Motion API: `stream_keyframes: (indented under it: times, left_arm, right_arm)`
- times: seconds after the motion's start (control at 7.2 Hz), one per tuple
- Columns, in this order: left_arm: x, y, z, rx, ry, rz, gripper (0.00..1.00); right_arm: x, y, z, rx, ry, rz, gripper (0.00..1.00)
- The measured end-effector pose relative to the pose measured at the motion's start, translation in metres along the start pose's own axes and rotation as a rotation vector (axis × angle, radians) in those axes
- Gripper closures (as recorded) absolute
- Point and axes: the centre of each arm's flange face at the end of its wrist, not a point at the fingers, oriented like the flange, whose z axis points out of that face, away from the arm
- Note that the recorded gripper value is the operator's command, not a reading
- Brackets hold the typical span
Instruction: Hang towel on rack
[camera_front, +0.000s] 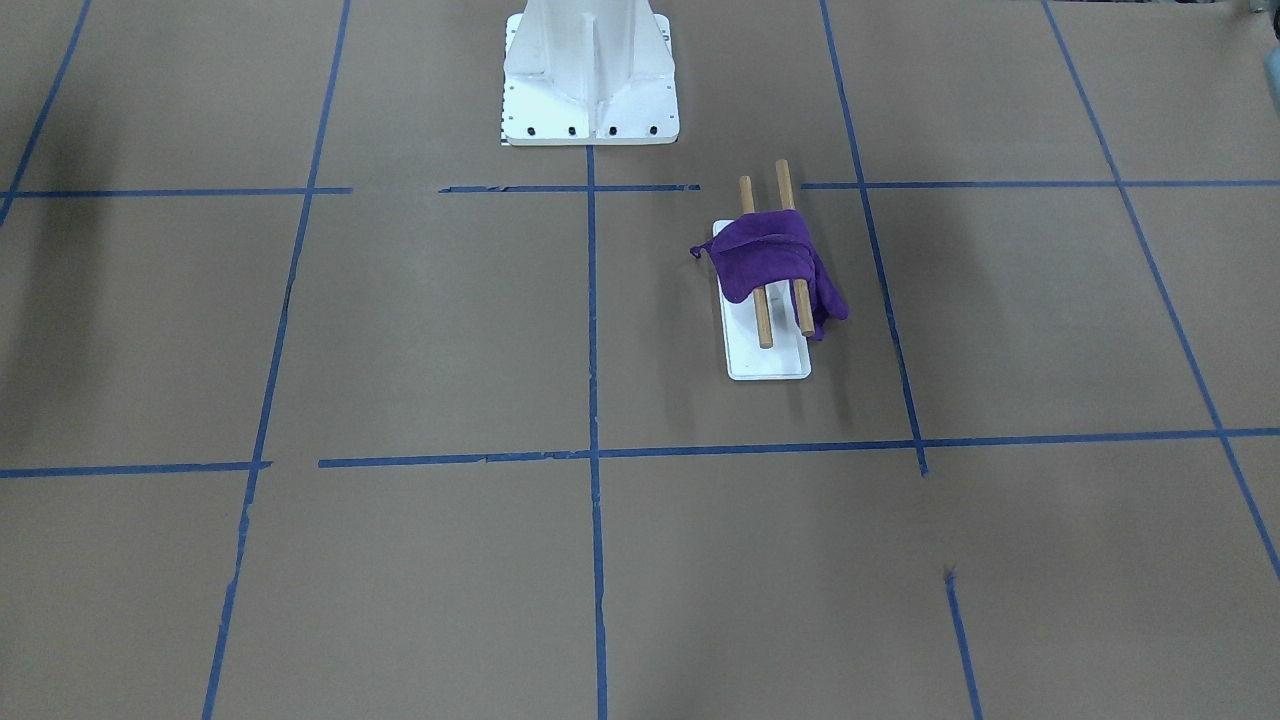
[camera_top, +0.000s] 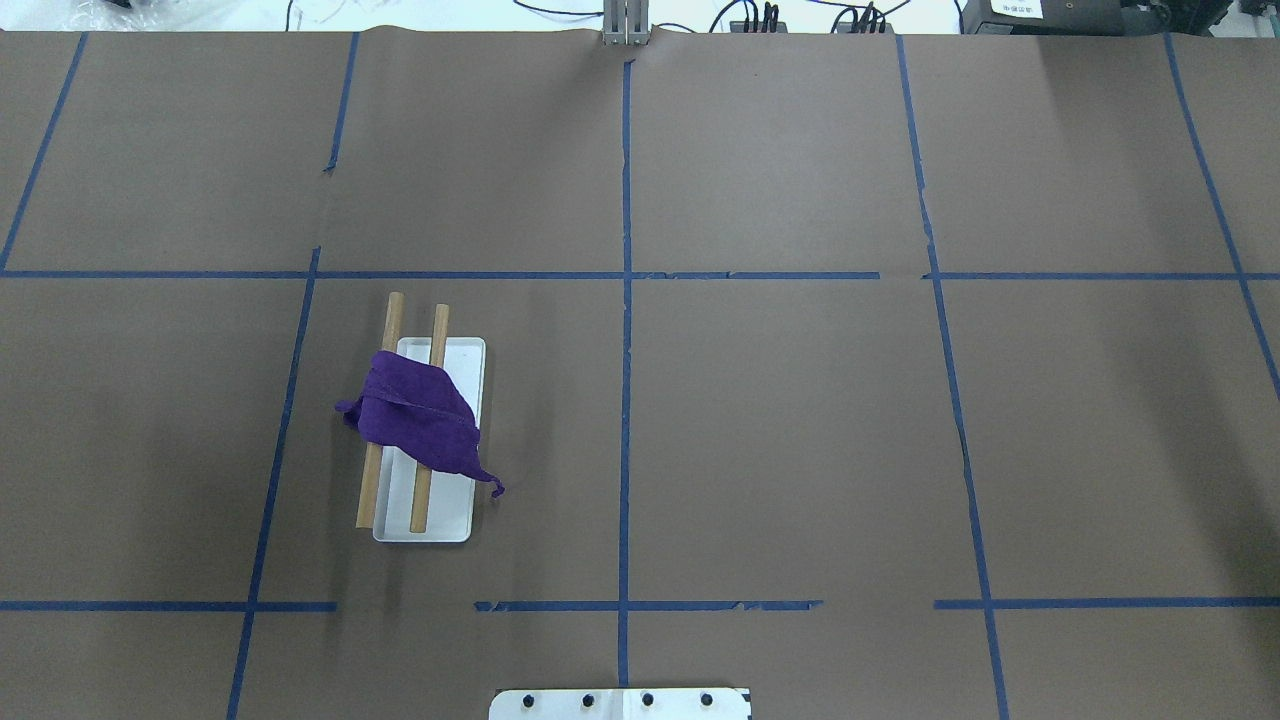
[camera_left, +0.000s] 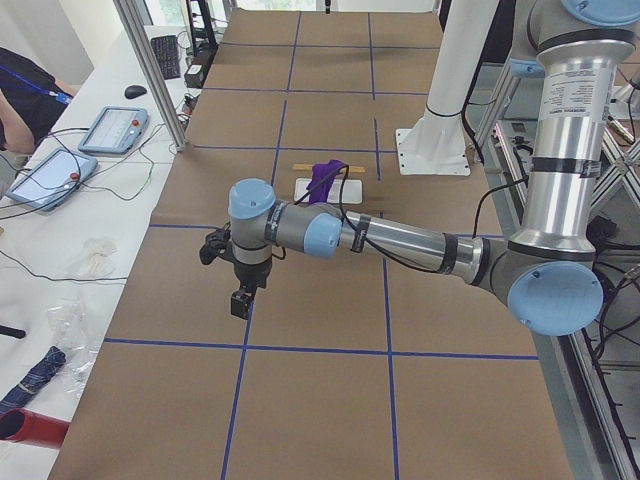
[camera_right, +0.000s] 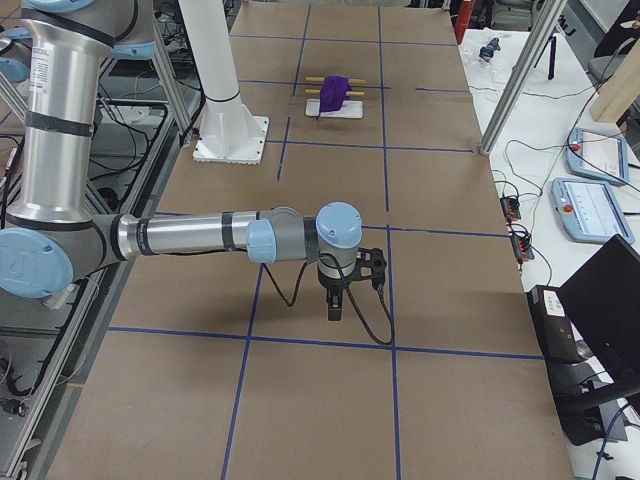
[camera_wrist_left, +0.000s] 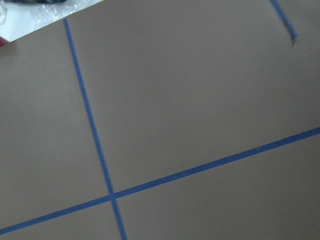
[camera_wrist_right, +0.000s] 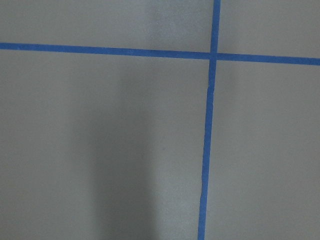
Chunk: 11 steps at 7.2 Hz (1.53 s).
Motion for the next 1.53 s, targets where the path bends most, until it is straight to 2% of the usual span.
stream_keyframes:
  times: [0.14,0.42,0.97,1.53]
  left_arm:
    - [-0.02,0.015,0.018,-0.034,0.056,-0.047,0.0]
    - [-0.035,0.03,0.034,-0.066,0.095,-0.092,0.0]
    - [-0.041,0.033,0.022,-0.049,0.094,-0.114,0.0]
    - [-0.042,0.032,0.018,-0.04,0.089,-0.111,0.0]
  right_arm:
    - [0.004,0.001,-0.003,0.006,-0.009,0.012,0.0]
    - [0.011,0.004,-0.006,0.014,-0.012,0.031,0.0]
    - [0.037,0.006,-0.002,0.01,-0.006,0.076,0.0]
    - [0.047,-0.007,-0.014,0.042,-0.003,0.113,0.0]
